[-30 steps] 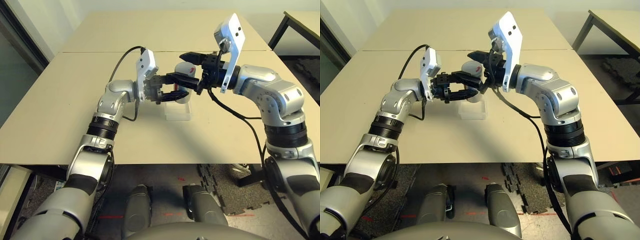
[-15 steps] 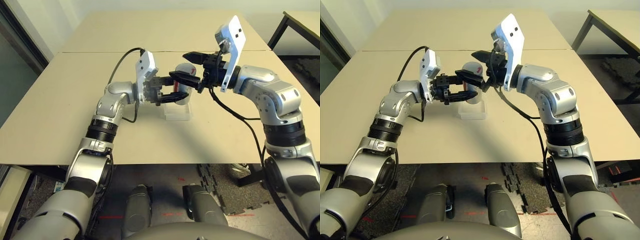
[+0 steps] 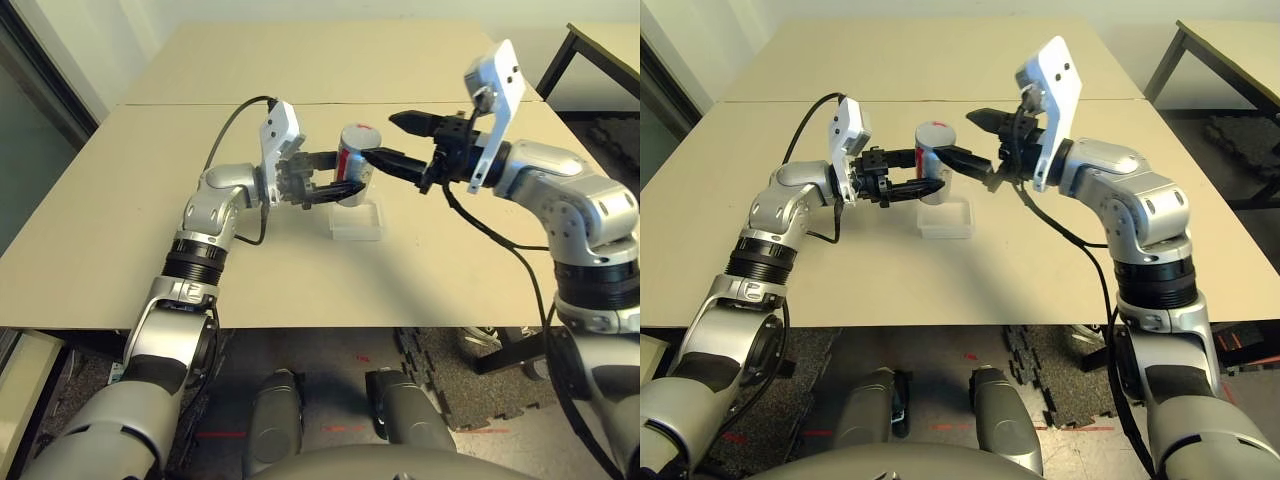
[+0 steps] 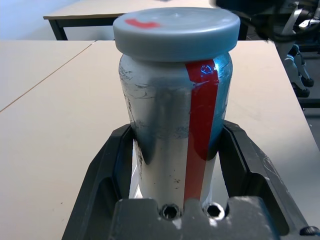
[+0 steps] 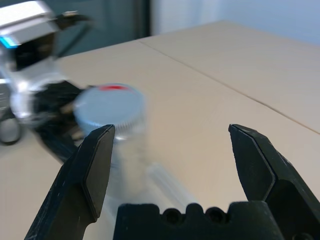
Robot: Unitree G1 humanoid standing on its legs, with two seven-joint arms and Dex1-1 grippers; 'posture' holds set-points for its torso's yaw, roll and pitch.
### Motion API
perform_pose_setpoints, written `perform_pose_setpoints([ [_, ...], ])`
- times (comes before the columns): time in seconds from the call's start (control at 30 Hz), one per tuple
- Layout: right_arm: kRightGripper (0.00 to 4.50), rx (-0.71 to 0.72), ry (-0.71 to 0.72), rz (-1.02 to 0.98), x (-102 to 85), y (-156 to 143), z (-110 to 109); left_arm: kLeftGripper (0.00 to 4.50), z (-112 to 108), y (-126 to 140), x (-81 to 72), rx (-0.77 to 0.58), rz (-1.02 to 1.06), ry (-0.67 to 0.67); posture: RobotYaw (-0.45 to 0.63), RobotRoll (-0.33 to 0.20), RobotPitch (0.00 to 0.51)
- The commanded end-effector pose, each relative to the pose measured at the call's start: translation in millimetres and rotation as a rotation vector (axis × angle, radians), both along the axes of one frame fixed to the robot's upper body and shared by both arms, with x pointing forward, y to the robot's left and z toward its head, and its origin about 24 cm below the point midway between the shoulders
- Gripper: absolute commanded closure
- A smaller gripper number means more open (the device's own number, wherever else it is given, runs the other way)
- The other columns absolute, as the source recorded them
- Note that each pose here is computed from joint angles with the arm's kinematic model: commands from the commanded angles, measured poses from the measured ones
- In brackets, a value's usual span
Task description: Pour the medicine from the bottle into the box.
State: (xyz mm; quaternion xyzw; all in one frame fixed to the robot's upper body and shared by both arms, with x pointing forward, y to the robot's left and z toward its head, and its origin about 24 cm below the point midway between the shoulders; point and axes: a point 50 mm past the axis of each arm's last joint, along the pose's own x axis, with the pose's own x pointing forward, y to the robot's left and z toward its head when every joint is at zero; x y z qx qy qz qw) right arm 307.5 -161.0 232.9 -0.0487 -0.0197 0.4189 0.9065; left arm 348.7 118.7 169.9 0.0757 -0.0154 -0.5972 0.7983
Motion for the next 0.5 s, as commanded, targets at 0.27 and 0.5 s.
perform_pose_setpoints([
  [0.27,0.0,0.001,0.06,0.113,-24.8,11,-3,1.77,-7,7,4.5,0.004,0.021,0.017,-0.21,0.0,0.096],
  [0.5,0.0,0.014,0.026,0.134,-14.3,32,3,1.77,-5,1,6.7,-0.003,0.011,0.011,-0.21,0.0,0.092],
])
